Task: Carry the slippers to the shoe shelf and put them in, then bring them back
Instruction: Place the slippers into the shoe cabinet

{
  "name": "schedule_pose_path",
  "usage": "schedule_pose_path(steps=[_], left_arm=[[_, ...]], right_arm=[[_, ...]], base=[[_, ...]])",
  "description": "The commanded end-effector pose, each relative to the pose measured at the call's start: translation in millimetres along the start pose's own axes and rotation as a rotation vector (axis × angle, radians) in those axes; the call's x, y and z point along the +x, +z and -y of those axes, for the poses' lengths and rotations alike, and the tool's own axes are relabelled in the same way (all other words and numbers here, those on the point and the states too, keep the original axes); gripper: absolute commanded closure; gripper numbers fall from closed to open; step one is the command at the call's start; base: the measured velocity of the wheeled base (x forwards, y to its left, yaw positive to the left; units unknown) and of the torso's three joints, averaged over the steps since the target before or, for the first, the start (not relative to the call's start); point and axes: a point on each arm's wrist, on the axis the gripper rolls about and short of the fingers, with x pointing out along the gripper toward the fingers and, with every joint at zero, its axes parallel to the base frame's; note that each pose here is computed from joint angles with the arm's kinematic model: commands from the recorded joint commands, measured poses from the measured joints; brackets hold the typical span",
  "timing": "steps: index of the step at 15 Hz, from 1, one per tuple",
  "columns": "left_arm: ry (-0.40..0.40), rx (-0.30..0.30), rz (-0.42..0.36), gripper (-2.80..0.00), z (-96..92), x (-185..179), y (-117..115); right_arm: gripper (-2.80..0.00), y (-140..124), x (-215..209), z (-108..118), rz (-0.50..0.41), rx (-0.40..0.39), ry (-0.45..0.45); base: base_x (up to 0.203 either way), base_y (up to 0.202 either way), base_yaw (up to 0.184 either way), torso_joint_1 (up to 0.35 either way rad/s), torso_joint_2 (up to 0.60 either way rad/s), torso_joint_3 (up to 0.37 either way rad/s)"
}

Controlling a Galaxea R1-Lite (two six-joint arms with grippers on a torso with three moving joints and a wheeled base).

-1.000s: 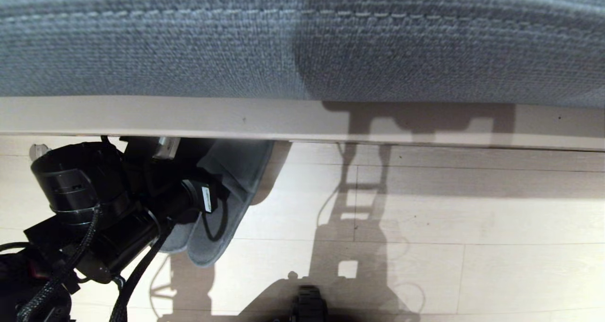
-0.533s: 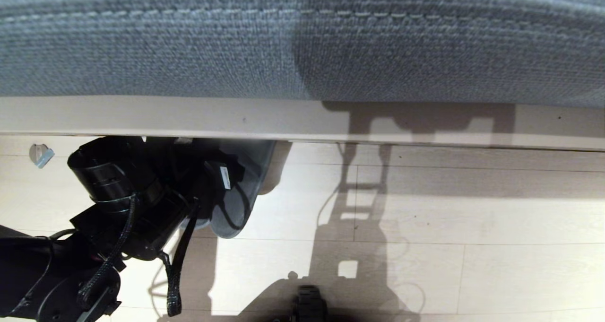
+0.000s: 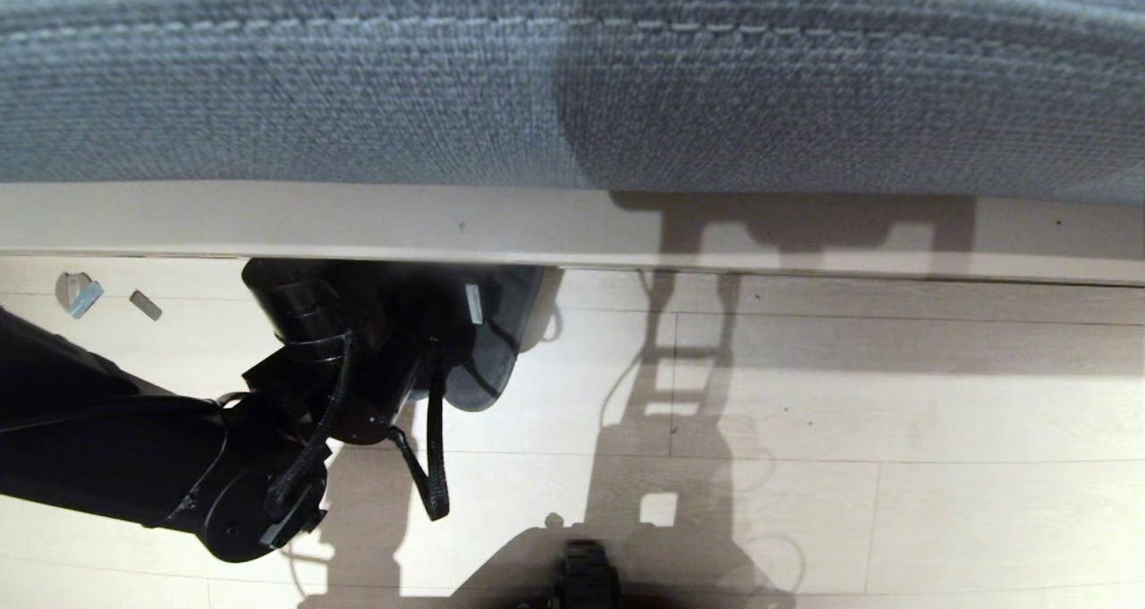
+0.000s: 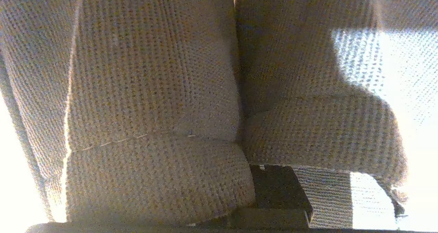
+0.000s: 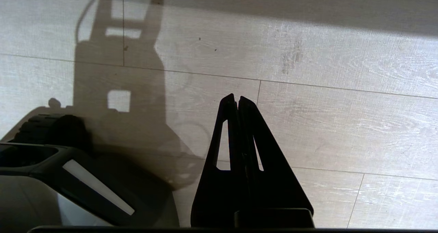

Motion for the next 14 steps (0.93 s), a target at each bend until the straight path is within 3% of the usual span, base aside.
schedule_pose_path(steps=[1, 7, 14], left_arm=[[0.039, -0.011, 0.017, 0.00, 11.0, 16.6, -4.4], [0.140, -0.054, 0.078, 0.00, 21.1, 38.0, 6.2], [0.143, -0.050, 0.065, 0.00, 17.7, 30.4, 5.8]], right_arm=[[0.00, 0.0, 0.1, 0.0, -0.001, -0.001, 0.001], [0.00, 0.0, 0.1, 0.0, -0.001, -0.001, 0.001], [0.00, -0.1, 0.1, 0.0, -0.002, -0.001, 0.000]], base=[[0.000, 0.000, 0.000, 0.000, 0.00, 0.000], [0.000, 0.000, 0.000, 0.000, 0.00, 0.000], [0.000, 0.000, 0.000, 0.000, 0.00, 0.000]])
